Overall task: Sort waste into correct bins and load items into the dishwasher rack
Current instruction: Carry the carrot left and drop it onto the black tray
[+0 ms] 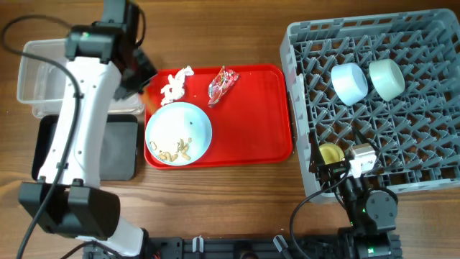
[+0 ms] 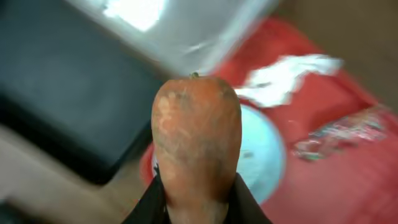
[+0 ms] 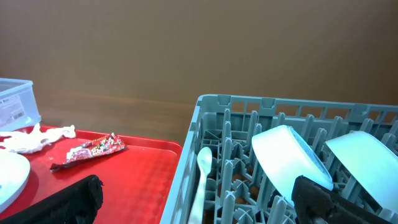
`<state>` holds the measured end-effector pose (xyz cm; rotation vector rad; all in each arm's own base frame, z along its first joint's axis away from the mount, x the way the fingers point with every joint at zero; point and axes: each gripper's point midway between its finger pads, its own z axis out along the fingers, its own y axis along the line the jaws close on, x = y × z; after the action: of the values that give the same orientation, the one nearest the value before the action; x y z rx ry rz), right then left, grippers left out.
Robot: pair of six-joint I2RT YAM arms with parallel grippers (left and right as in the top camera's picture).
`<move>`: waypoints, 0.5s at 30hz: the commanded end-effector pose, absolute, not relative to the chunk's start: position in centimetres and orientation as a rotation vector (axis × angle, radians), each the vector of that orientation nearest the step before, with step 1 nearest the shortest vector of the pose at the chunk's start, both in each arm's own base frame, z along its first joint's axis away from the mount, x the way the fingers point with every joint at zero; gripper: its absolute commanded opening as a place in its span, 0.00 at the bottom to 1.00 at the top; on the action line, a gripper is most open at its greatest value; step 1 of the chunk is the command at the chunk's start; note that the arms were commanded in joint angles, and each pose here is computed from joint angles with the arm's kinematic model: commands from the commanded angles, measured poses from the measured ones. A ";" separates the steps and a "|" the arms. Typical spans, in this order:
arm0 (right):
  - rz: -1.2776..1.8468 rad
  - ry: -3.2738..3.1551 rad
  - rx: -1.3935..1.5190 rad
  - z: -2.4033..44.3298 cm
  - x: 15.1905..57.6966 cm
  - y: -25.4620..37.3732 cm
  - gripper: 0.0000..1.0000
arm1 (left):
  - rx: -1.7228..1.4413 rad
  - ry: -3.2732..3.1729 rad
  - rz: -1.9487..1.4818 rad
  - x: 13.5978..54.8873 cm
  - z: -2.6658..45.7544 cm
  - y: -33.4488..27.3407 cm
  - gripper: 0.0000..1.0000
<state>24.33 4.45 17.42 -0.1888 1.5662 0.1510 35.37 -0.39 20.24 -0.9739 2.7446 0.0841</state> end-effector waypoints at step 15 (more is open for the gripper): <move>0.163 1.559 -0.200 17.5 24.2 4.7 1.00 | -1.884 2.505 0.369 25.6 8.5 13.3 0.49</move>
<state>24.33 4.45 17.42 -0.1888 1.5662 0.1510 26.25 11.96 9.34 -1.7682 2.5915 0.4068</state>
